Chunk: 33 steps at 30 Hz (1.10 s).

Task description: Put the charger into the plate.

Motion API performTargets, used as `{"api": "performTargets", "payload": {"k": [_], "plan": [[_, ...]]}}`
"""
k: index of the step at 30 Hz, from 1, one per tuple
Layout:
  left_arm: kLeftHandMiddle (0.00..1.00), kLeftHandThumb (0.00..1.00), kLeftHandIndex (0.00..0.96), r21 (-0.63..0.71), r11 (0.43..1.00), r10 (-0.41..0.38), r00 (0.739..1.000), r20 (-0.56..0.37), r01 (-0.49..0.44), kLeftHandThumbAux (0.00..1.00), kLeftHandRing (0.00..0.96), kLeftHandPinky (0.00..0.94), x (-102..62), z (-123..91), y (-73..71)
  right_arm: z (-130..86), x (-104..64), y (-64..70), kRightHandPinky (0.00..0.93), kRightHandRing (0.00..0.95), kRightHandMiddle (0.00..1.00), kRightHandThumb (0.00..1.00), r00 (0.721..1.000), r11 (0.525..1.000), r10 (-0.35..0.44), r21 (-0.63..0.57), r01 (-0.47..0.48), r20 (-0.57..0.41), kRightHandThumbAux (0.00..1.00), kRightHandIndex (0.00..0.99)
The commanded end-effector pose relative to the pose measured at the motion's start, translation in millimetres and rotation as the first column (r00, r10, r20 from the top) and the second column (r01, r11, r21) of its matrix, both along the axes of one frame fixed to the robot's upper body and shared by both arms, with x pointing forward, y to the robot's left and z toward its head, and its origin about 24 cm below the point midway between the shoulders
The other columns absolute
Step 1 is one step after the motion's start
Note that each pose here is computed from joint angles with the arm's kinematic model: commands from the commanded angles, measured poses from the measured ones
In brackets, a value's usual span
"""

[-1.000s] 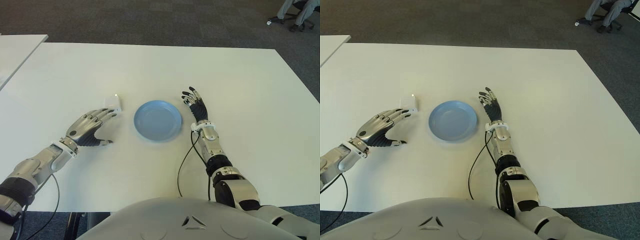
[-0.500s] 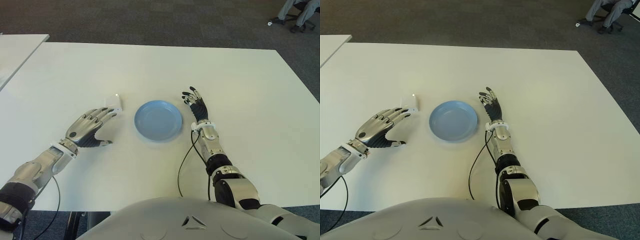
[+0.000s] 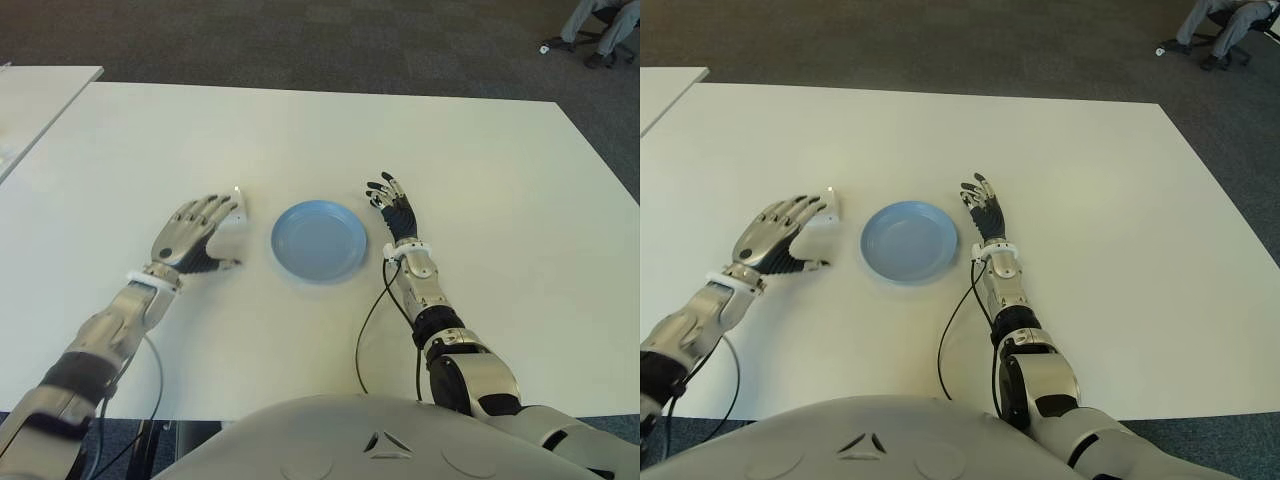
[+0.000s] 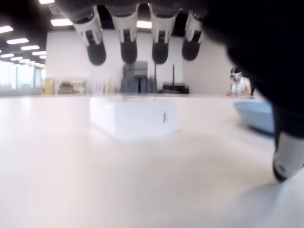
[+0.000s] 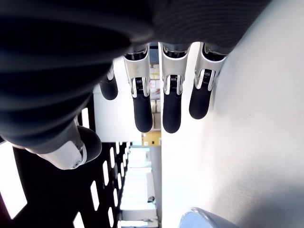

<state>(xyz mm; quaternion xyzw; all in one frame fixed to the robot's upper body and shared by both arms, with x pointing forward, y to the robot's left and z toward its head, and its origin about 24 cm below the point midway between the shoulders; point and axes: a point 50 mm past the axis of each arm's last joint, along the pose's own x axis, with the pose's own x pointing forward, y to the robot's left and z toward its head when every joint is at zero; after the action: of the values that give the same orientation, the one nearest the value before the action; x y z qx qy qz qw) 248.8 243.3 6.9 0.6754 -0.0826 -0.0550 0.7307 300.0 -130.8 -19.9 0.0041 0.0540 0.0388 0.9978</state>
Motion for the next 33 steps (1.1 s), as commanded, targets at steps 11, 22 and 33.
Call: {"api": "performTargets", "payload": {"k": [11,22,33], "plan": [[0.0,0.366,0.0,0.024,0.997,0.074,0.997,-0.036,-0.073,0.3,0.0,0.0,28.8,-22,-5.8,-21,-15.3,0.6,0.214,0.242,0.253,0.0,0.995,1.0,-0.014,0.007,0.015,-0.1,0.571,0.059],[0.0,0.37,0.0,0.037,0.997,0.062,0.998,0.0,-0.062,0.259,0.0,0.0,32.1,-24,-6.7,-21,-16.5,1.1,0.215,0.239,0.249,0.0,0.995,1.0,-0.025,0.008,0.025,-0.092,0.573,0.049],[0.0,0.352,0.0,0.081,0.994,0.073,0.997,-0.04,-0.07,0.254,0.0,0.0,34.0,-31,-4.3,-20,-16.8,-0.6,0.211,0.236,0.245,0.0,0.996,1.0,-0.024,0.003,0.024,-0.088,0.567,0.052]]}}
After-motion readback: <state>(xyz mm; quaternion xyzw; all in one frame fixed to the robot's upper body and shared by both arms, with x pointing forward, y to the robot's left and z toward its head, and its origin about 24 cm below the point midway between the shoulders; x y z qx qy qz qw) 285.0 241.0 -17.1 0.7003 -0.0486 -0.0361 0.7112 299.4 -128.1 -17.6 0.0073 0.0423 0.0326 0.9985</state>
